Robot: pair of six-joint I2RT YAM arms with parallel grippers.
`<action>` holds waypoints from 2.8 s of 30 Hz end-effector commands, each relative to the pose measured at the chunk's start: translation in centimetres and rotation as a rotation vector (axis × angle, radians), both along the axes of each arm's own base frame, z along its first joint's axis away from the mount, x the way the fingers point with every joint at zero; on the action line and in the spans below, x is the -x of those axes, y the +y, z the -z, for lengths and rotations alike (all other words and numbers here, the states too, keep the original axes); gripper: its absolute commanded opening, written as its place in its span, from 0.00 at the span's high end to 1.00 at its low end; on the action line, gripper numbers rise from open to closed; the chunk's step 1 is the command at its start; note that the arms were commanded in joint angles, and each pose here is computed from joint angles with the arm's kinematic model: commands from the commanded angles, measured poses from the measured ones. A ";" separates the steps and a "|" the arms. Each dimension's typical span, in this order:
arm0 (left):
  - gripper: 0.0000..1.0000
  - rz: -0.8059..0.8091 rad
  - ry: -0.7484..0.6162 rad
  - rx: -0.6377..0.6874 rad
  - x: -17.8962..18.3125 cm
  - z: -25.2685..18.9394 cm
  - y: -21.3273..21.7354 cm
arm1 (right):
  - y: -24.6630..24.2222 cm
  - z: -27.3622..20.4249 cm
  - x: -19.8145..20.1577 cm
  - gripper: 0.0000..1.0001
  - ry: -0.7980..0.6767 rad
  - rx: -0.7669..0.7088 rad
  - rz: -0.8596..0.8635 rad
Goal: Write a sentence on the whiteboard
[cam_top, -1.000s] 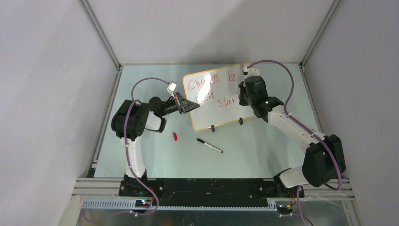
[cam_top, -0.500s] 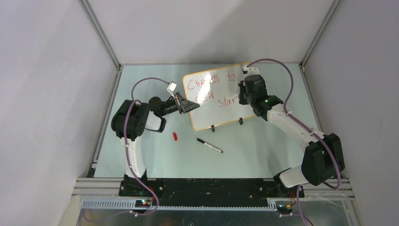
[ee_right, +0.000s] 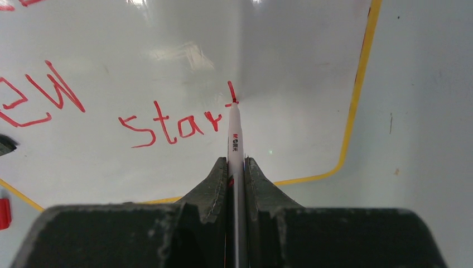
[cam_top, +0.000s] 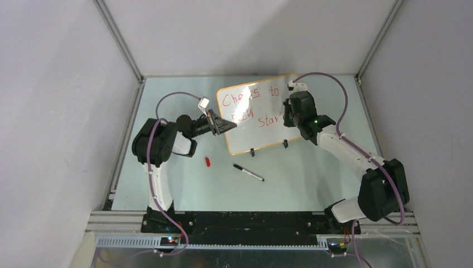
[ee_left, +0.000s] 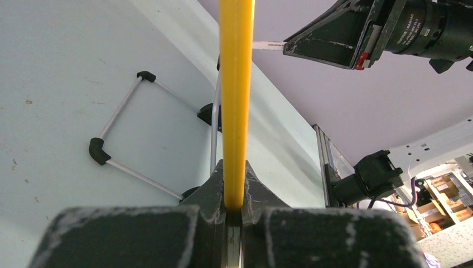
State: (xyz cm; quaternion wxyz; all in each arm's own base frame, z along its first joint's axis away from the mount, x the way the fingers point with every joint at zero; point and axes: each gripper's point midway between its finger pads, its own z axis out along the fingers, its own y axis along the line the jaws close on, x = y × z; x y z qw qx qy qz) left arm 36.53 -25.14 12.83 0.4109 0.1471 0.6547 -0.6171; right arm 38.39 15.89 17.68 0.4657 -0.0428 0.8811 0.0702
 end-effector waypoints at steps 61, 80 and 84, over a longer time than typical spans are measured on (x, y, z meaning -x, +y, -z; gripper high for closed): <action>1.00 0.017 -0.094 0.023 -0.1 -2.4 -0.3 | -2.3 -1.7 0.0 1.00 -0.063 -0.033 0.061; 1.00 0.017 -0.094 0.022 -0.1 -2.4 -0.3 | -1.9 -1.6 -0.8 1.00 -0.064 -0.034 0.059; 1.00 0.017 -0.093 0.022 -0.1 -2.3 -0.3 | -2.0 -1.6 -0.9 1.00 -0.061 -0.029 0.061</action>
